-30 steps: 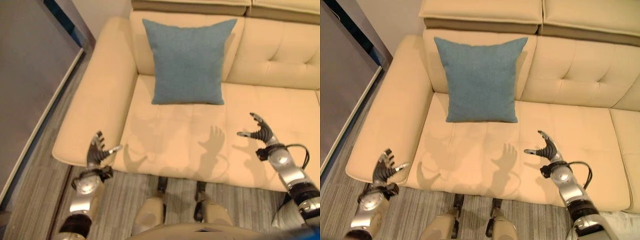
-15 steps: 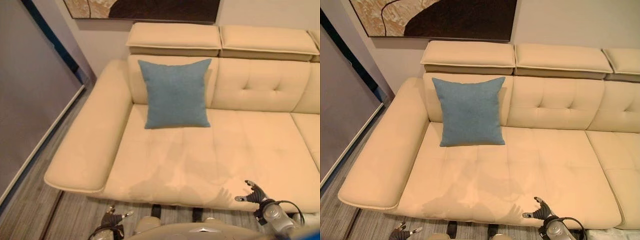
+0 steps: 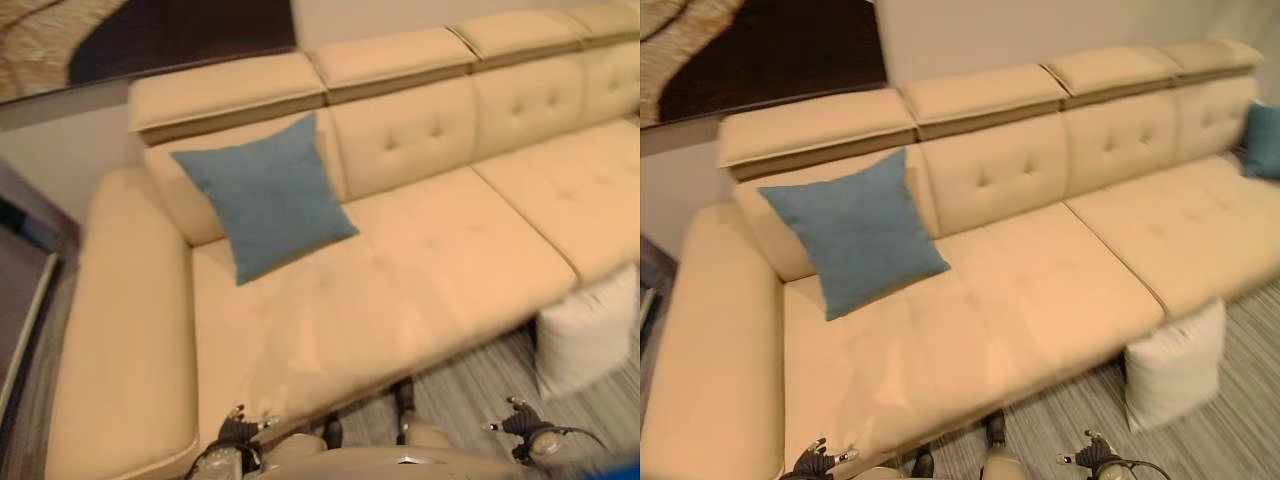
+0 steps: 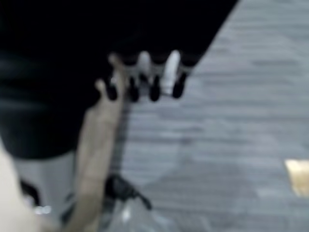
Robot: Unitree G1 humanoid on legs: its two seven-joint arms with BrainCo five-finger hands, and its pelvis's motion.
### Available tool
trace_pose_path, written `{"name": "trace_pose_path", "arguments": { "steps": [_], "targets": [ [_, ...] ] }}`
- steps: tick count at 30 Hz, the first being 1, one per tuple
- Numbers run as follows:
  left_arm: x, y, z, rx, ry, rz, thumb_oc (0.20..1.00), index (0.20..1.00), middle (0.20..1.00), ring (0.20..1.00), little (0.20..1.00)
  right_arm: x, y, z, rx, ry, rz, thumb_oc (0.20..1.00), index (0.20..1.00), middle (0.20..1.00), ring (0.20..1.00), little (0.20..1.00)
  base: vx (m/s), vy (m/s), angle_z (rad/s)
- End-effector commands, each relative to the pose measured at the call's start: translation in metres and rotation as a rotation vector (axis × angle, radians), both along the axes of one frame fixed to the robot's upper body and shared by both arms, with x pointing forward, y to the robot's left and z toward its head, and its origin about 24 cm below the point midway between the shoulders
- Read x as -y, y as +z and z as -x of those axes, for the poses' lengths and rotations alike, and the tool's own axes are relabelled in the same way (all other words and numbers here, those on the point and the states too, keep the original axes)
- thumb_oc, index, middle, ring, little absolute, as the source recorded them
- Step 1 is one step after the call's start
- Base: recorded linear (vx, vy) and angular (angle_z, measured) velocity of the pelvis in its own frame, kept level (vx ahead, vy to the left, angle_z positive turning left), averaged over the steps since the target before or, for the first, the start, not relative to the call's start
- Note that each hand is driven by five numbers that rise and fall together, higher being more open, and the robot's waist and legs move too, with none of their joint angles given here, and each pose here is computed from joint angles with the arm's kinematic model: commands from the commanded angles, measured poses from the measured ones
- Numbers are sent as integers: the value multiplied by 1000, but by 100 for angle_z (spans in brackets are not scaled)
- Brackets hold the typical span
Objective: Pick up all the scattered cushions and arrange them neatly on the sofa.
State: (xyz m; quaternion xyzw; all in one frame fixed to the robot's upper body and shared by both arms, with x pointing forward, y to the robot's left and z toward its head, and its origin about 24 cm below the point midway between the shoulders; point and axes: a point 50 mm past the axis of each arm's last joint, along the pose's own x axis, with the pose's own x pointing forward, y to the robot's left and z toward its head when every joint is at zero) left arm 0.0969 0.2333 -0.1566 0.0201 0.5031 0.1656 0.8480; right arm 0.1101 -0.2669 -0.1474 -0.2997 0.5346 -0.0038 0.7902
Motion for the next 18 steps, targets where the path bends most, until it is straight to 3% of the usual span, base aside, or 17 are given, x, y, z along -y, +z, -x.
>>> {"name": "trace_pose_path", "arguments": {
  "steps": [1, 7, 12, 18],
  "targets": [
    [-12, 2, 2, -20, -16, -41, 1000, 1000, 1000, 1000, 1000, 13, 10, -16, 51, 26, 51, 1000, 1000, 1000, 1000, 1000, -160, -48, -97],
    [-12, 3, -2, -1, -3, -37, 1000, 1000, 1000, 1000, 1000, 2, 11, -28, 101, 17, 22, 1000, 1000, 1000, 1000, 1000, -135, -221, -81],
    [2, 4, -17, 25, -67, -10, 1000, 1000, 1000, 1000, 1000, -4, 11, -32, 139, -11, -10, 1000, 1000, 1000, 1000, 1000, -23, -212, -26],
    [10, 4, -25, 39, -113, -3, 1000, 1000, 1000, 1000, 1000, -4, 8, -25, 119, -10, -18, 1000, 1000, 1000, 1000, 1000, -55, -73, -63]
  ]
}}
